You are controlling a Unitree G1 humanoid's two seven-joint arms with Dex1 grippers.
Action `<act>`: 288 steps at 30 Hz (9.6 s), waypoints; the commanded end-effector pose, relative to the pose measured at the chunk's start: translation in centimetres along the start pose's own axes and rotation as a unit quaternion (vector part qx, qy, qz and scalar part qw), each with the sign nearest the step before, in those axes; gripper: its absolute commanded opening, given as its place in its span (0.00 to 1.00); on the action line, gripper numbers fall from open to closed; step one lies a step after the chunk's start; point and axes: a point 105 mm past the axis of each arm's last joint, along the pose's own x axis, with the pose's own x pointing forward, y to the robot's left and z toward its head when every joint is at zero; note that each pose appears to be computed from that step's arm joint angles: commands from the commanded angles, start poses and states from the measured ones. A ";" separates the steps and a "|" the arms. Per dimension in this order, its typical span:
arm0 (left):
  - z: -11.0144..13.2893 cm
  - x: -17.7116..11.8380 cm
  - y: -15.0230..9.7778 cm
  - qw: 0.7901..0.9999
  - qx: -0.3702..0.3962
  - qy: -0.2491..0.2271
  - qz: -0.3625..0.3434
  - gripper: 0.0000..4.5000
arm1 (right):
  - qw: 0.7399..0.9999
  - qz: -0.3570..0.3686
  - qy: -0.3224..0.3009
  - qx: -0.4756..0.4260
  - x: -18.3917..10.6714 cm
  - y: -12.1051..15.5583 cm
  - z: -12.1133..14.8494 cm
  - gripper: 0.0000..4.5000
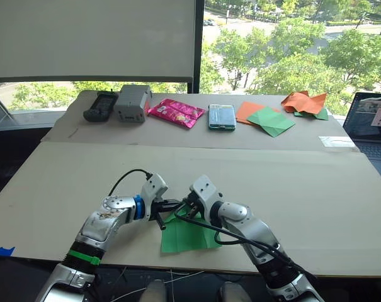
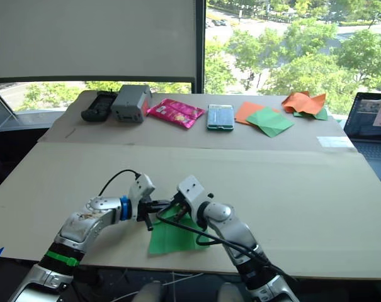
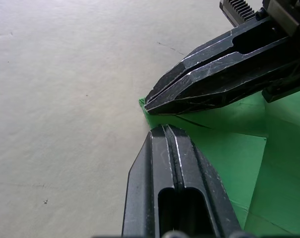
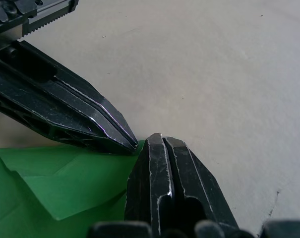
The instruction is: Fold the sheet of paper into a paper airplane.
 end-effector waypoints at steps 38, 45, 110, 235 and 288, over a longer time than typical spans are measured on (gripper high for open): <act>-7.8 -6.5 -2.5 0.992 -0.065 0.102 0.024 0.01 | 0.999 0.019 0.039 0.012 0.6 1.1 -1.7 0.00; -7.7 -6.9 -2.6 0.992 -0.066 0.101 0.029 0.01 | 0.999 0.021 0.039 0.013 0.8 1.2 -1.7 0.00; -3.4 -0.7 -1.5 0.994 0.059 0.065 -0.063 0.01 | 0.992 0.042 0.093 0.069 -13.1 3.3 -6.7 0.00; -4.3 -3.9 -2.3 0.997 0.026 0.061 -0.031 0.01 | 0.995 0.078 -0.043 0.039 -0.4 2.1 1.9 0.00; -4.8 -4.5 -2.1 0.996 0.036 0.081 -0.026 0.01 | 0.984 0.144 0.091 0.057 -3.0 5.0 -6.4 0.00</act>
